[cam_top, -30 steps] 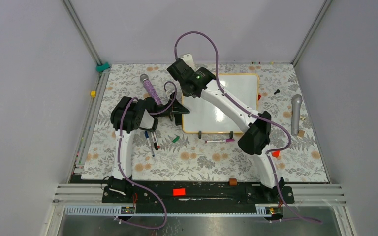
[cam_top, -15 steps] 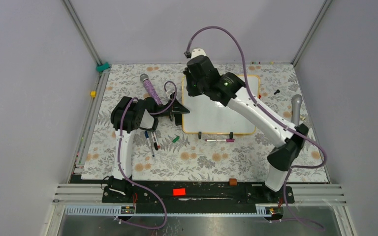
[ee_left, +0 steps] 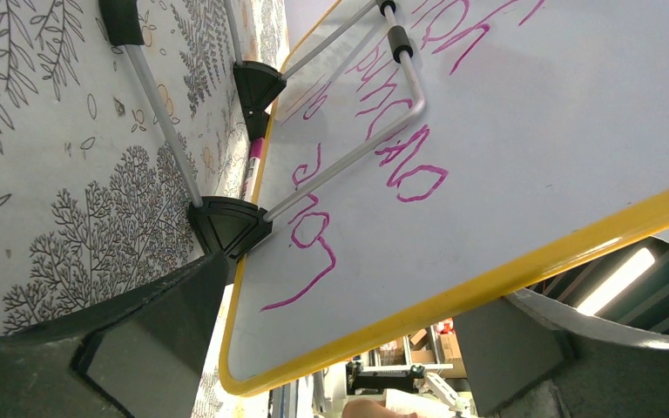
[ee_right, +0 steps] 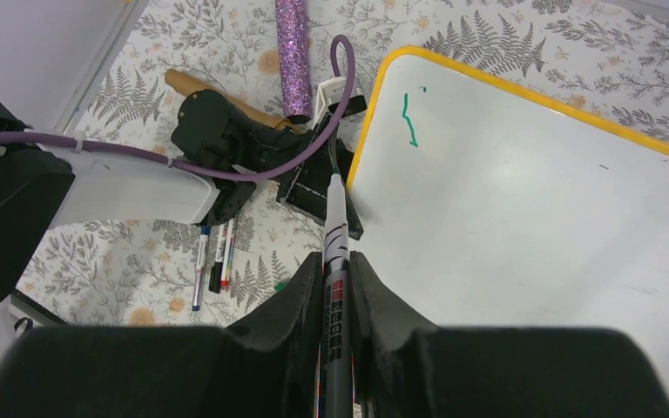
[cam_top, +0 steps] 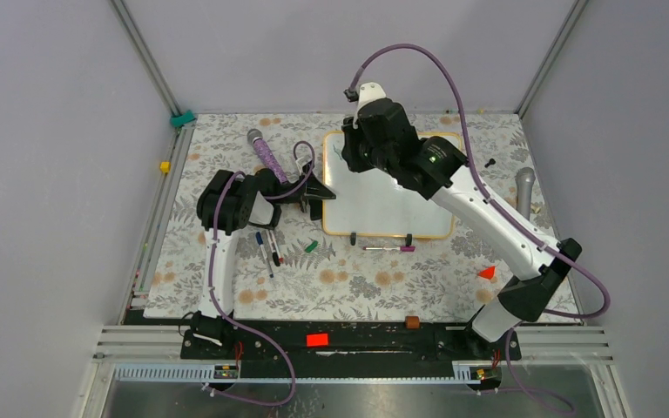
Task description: Write a sentence on the whiteboard
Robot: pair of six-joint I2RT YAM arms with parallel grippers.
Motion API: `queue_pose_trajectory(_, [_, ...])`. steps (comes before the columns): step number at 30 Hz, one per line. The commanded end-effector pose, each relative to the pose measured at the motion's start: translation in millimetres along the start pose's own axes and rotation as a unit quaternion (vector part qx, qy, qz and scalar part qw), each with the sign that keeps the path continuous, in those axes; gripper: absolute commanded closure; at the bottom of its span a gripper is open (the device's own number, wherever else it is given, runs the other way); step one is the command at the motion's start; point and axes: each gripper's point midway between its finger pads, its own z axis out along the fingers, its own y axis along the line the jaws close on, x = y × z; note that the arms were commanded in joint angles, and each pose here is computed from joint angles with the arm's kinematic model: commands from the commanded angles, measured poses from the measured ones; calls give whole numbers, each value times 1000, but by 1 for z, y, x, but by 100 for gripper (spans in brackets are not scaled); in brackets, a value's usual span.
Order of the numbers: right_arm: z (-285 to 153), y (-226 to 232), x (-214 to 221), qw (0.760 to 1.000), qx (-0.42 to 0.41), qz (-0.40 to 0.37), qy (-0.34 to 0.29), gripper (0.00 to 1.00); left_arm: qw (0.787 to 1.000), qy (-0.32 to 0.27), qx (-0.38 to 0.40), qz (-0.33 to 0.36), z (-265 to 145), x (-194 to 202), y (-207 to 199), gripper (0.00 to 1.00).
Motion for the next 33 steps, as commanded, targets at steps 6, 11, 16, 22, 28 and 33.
queue_pose_trajectory(6, [-28,-14,-10,999,-9,-2,-33,100,1000,2,-11,-1,-8,15,33,1])
queue_pose_trajectory(11, [-32,-23,-7,999,-4,6,-36,100,997,-3,-4,76,-8,15,4,1])
queue_pose_trajectory(16, [-35,-28,-10,999,-2,9,-41,100,989,-5,4,151,-8,19,-27,1])
queue_pose_trajectory(22, [-39,-30,-14,999,-3,9,-45,100,985,-11,6,172,-9,25,-38,1])
queue_pose_trajectory(28, [-45,-35,-14,999,1,12,-50,100,984,-25,3,176,-12,34,-43,1])
queue_pose_trajectory(33, [-47,-35,-15,999,-4,15,-51,100,980,-43,2,195,-20,29,-52,1])
